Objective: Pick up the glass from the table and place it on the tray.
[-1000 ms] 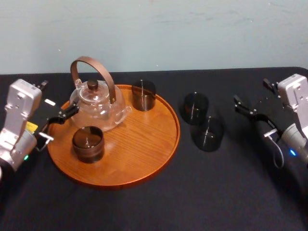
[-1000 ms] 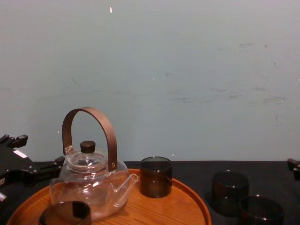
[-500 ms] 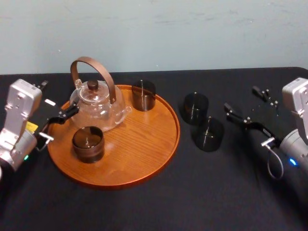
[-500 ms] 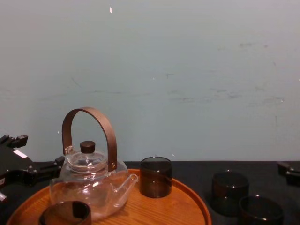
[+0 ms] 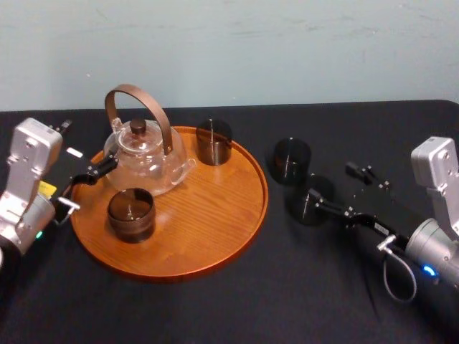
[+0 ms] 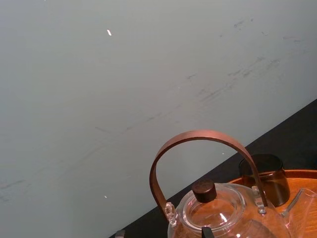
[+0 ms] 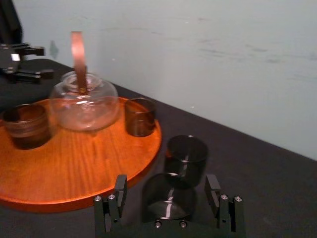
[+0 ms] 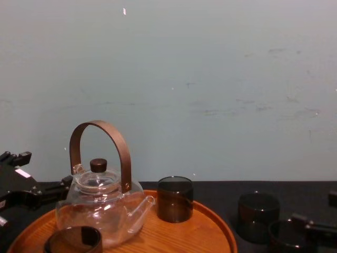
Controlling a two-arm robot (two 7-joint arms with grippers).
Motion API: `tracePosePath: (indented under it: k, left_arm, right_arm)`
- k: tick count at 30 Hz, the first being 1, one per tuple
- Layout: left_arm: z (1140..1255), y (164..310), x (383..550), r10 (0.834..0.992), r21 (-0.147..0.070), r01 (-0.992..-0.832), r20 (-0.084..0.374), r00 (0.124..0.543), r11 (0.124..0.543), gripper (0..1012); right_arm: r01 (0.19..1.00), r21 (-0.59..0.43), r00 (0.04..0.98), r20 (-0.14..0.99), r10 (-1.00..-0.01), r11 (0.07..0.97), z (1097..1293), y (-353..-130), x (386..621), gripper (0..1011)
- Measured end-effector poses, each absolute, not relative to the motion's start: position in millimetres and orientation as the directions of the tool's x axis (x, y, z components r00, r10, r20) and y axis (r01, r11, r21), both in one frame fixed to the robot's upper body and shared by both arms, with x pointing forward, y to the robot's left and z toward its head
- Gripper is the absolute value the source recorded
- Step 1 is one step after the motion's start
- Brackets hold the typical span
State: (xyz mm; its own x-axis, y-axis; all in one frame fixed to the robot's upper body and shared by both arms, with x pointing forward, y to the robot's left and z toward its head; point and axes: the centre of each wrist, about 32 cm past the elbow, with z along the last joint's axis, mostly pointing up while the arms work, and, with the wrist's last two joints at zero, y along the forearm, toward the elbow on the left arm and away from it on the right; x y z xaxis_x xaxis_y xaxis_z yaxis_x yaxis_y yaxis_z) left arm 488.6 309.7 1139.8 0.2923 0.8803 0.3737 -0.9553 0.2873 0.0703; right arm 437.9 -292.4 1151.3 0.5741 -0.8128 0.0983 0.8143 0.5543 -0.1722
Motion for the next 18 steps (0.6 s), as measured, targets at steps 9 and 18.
tracePosePath:
  k: [9, 18]
  left_arm:
    - [1139.8, 309.7, 488.6, 0.88, 0.07, -0.955, 0.374, 0.292, 0.287, 1001]
    - [1139.8, 309.7, 488.6, 0.88, 0.07, -0.955, 0.374, 0.292, 0.287, 1001]
  right_arm:
    - [0.795, -0.192, 0.595, 0.065, -0.801, 0.575, 1149.2, -290.7, 433.5, 1002]
    - [0.803, -0.2, 0.581, 0.051, -0.812, 0.562, 1147.3, -293.8, 431.6, 1002]
